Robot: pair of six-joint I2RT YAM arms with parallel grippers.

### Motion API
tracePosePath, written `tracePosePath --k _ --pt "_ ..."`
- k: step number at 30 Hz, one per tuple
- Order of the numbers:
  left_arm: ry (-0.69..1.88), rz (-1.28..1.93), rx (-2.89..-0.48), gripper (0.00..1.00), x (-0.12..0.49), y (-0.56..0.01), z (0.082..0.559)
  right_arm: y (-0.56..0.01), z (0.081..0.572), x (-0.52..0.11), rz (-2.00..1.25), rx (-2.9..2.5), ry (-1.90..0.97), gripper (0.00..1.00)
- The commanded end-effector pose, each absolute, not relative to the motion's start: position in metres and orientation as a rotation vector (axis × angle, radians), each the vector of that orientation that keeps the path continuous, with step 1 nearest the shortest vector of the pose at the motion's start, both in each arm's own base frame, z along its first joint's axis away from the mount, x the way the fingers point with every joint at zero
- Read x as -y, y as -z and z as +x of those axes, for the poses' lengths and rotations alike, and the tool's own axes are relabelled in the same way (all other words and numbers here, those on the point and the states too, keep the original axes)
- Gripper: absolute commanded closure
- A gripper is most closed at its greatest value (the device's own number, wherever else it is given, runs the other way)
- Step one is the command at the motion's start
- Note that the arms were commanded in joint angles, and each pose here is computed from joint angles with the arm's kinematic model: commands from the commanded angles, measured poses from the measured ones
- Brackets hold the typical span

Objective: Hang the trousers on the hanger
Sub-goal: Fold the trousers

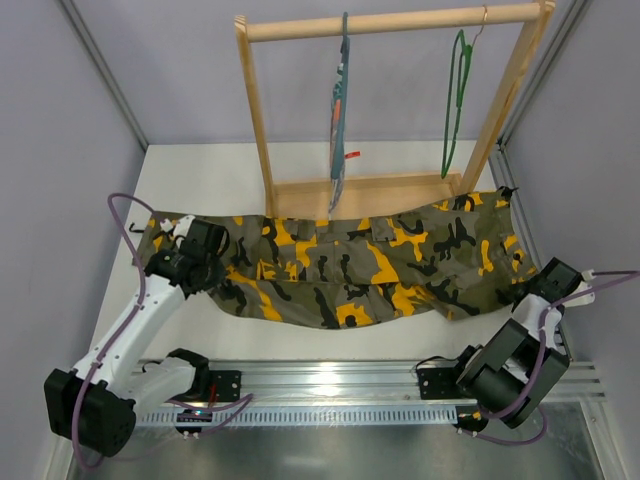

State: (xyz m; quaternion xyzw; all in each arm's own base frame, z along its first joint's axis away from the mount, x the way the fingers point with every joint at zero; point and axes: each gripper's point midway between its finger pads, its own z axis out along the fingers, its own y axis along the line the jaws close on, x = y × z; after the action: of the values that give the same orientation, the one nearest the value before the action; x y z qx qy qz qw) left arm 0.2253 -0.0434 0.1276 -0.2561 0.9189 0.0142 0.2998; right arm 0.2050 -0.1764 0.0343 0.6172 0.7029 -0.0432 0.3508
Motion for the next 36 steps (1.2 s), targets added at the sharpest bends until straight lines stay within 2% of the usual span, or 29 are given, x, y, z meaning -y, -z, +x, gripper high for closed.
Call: tracePosePath --k 1,2,3,8,11,24,30,36 --pt "-0.066 -0.697 -2.368 1.00 0.036 -0.139 0.238 -0.059 0.213 0.192 1.536 -1.731 0.147 0.73" --pt "-0.076 -0.693 -2.366 1.00 0.035 -0.140 0.238 -0.059 0.207 0.191 1.555 -1.745 0.173 0.94" --pt "-0.087 -0.693 -2.362 1.00 0.033 -0.142 0.238 -0.071 0.207 0.196 1.549 -1.733 0.198 0.96" --pt "-0.294 -0.698 -2.336 0.99 0.005 -0.154 0.240 -0.116 0.193 0.205 1.584 -1.689 0.295 0.96" --pt "-0.267 -0.756 -2.301 1.00 -0.002 -0.165 0.243 -0.131 0.185 0.206 1.633 -1.724 0.351 0.96" --pt "-0.369 -0.887 -2.165 1.00 -0.052 -0.212 0.229 -0.160 0.177 0.203 1.649 -1.746 0.414 0.96" --pt "-0.478 -0.937 -2.135 1.00 -0.082 -0.212 0.220 -0.168 0.183 0.206 1.611 -1.805 0.452 0.96" --pt "-0.666 -1.006 -2.115 1.00 -0.123 -0.207 0.207 -0.154 0.182 0.203 1.607 -1.855 0.483 0.94"
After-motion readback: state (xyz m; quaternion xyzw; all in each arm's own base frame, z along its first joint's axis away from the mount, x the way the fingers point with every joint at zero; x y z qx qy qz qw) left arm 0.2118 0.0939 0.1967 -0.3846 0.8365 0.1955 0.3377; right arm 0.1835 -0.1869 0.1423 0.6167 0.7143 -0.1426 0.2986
